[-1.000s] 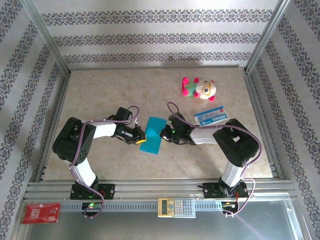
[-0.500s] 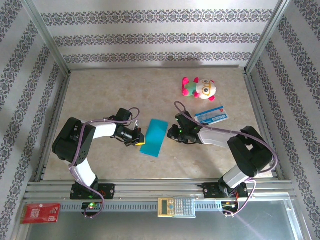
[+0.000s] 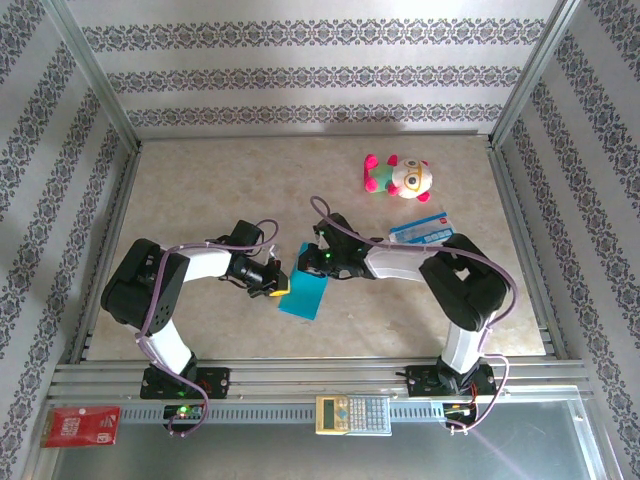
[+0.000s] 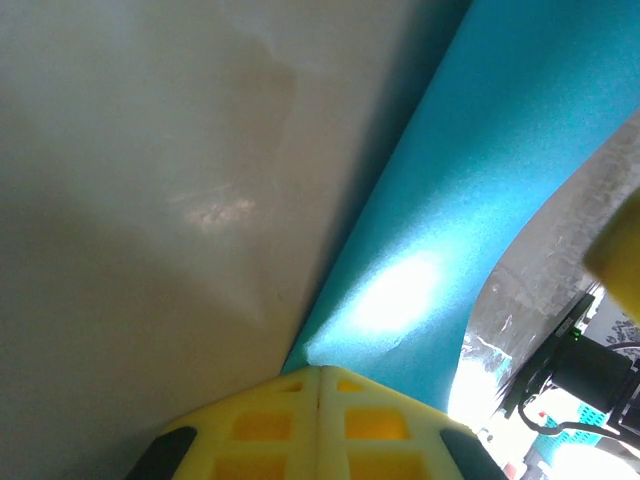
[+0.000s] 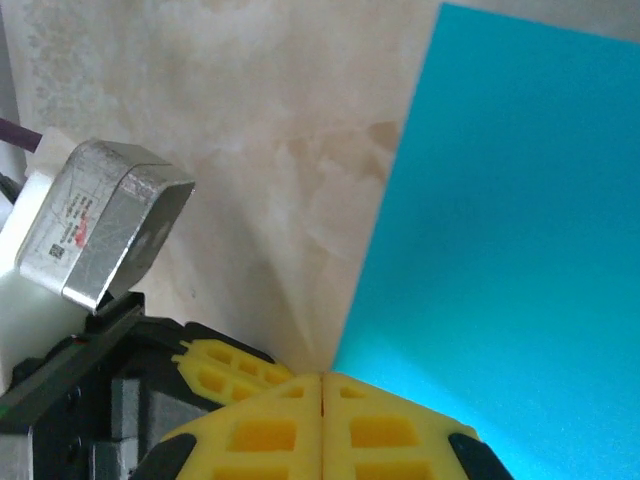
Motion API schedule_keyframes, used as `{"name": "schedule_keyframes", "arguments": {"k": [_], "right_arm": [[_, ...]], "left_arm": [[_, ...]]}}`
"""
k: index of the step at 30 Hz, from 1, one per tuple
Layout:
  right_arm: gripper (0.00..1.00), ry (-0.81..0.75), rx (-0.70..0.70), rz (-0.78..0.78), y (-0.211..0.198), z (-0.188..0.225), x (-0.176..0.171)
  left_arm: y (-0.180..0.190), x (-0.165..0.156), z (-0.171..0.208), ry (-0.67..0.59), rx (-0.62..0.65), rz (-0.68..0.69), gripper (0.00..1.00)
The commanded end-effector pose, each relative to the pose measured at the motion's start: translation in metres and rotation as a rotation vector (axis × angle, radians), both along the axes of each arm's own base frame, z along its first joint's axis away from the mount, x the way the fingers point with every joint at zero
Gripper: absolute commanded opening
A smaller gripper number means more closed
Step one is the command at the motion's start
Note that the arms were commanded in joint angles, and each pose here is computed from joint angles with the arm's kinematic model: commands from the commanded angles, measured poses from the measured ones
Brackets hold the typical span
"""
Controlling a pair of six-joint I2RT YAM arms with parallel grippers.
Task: Fold a paper plane with a square sheet of paper (pick it up from the middle)
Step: First fold the paper in half at the center of the table.
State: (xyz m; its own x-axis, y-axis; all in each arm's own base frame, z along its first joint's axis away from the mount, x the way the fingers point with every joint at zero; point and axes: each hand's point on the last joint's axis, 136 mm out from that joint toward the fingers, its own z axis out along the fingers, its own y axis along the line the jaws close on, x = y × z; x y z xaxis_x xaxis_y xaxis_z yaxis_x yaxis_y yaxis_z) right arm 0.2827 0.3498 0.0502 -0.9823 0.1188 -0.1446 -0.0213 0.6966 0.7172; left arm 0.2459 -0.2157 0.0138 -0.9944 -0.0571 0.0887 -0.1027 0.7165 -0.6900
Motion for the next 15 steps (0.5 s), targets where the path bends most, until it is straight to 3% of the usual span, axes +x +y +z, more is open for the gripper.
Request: {"name": "schedule_keyframes", "arguments": {"k": [1, 15], "right_arm": [[0.06, 0.024, 0.032, 0.016, 0.017, 0.0, 0.0], [0.05, 0.075, -0.099, 0.0, 0.011, -0.038, 0.005]], "left_arm": [[0.026, -0.044, -0.039, 0.169, 0.163, 0.006, 0.0], [0.032, -0.049, -0.047, 0.185, 0.202, 0.0, 0.0]]}}
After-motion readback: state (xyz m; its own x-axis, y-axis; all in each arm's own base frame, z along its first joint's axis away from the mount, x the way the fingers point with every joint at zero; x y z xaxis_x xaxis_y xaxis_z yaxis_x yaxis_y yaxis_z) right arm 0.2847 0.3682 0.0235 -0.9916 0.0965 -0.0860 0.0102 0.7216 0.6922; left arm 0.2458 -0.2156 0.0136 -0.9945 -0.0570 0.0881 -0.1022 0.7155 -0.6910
